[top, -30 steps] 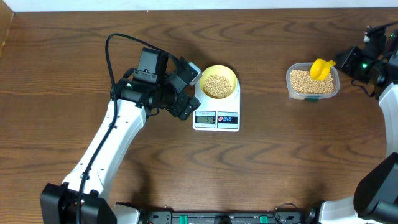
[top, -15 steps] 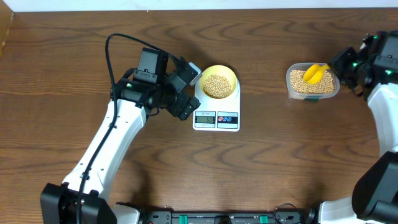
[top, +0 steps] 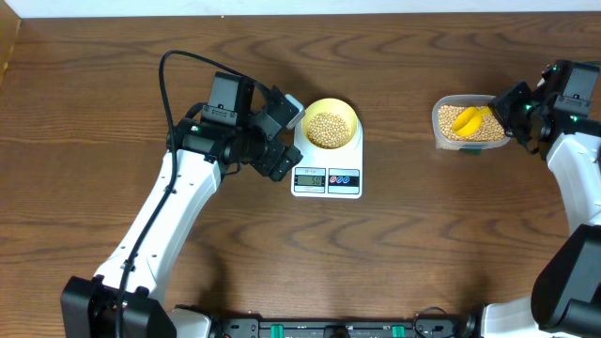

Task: Scoop item into bowl and weigh 50g on scale
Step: 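Release the scoop into the tub and open the right gripper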

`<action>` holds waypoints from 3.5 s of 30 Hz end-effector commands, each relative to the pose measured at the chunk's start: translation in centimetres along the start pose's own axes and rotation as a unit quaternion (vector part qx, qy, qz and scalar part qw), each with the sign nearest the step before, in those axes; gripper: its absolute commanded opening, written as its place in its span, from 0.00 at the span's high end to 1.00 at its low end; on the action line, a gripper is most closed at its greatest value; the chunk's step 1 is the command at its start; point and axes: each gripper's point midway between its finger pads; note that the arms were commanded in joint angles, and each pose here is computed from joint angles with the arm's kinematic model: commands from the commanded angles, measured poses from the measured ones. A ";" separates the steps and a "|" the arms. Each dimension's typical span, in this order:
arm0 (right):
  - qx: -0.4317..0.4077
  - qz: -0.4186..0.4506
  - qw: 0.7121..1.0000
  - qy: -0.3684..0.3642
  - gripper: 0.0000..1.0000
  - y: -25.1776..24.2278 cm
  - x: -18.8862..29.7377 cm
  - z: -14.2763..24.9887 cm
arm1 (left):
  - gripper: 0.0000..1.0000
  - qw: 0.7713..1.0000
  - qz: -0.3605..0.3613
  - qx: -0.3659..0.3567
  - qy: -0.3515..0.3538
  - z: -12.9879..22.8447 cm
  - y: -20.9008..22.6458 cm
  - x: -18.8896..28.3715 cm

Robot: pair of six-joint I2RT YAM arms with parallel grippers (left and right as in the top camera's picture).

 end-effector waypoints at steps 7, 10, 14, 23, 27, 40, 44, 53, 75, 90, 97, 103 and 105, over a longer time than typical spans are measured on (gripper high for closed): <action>0.044 -0.005 0.999 -0.007 0.82 0.4 0.5 0.0 | 0.14 1.000 0.006 0.000 0.000 0.3 -0.2 -0.1; 0.044 -0.005 0.999 -0.008 0.74 0.5 0.5 0.0 | 0.14 1.000 0.006 0.000 0.000 0.3 -0.2 -0.1; 0.058 -0.005 0.998 -0.008 0.52 0.4 0.5 0.0 | 0.14 1.000 0.006 0.000 0.000 0.3 -0.2 -0.1; 0.075 -0.009 0.997 -0.003 0.33 0.6 0.5 0.2 | 0.14 1.000 0.006 0.000 0.000 0.3 -0.2 -0.1; 0.098 -0.013 0.995 0.008 0.20 0.6 0.5 0.6 | 0.14 1.000 0.006 0.000 0.000 0.3 -0.2 -0.1; 0.096 0.017 0.994 0.052 0.08 -1.1 0.7 2.6 | 0.14 1.000 0.006 0.000 -0.001 0.3 -0.2 -0.1; 0.110 0.014 0.992 0.066 0.04 -1.2 0.9 3.3 | 0.14 1.000 0.006 0.000 0.000 0.3 -0.2 -0.1; 0.134 0.019 0.988 0.076 0.01 -1.3 1.9 3.9 | 0.14 1.000 0.006 0.000 0.000 0.3 -0.2 -0.1; 0.229 0.029 0.969 0.084 0.01 -1.7 4.1 4.7 | 0.14 1.000 0.006 0.000 0.000 0.3 -0.2 -0.1; 0.308 0.021 0.948 0.082 0.01 -1.4 6.0 5.1 | 0.14 1.000 0.006 0.000 0.000 0.3 -0.2 -0.1; 0.341 0.017 0.937 0.078 0.01 -1.1 6.8 5.2 | 0.14 1.000 0.006 0.000 0.000 0.3 -0.2 -0.1; 0.354 0.018 0.931 0.084 0.01 -1.3 6.9 5.4 | 0.15 1.000 0.006 0.000 0.000 0.3 -0.2 -0.1; 0.357 0.018 0.930 0.084 0.01 -1.3 6.9 5.4 | 0.14 1.000 0.006 0.000 0.000 0.3 -0.2 -0.1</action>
Point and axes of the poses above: each gripper's point midway between its finger pads, its own x axis back along the fingers, its own y axis along the line the jaws close on, z = x × y, and after that the axes turned 6 degrees about -x, right-handed
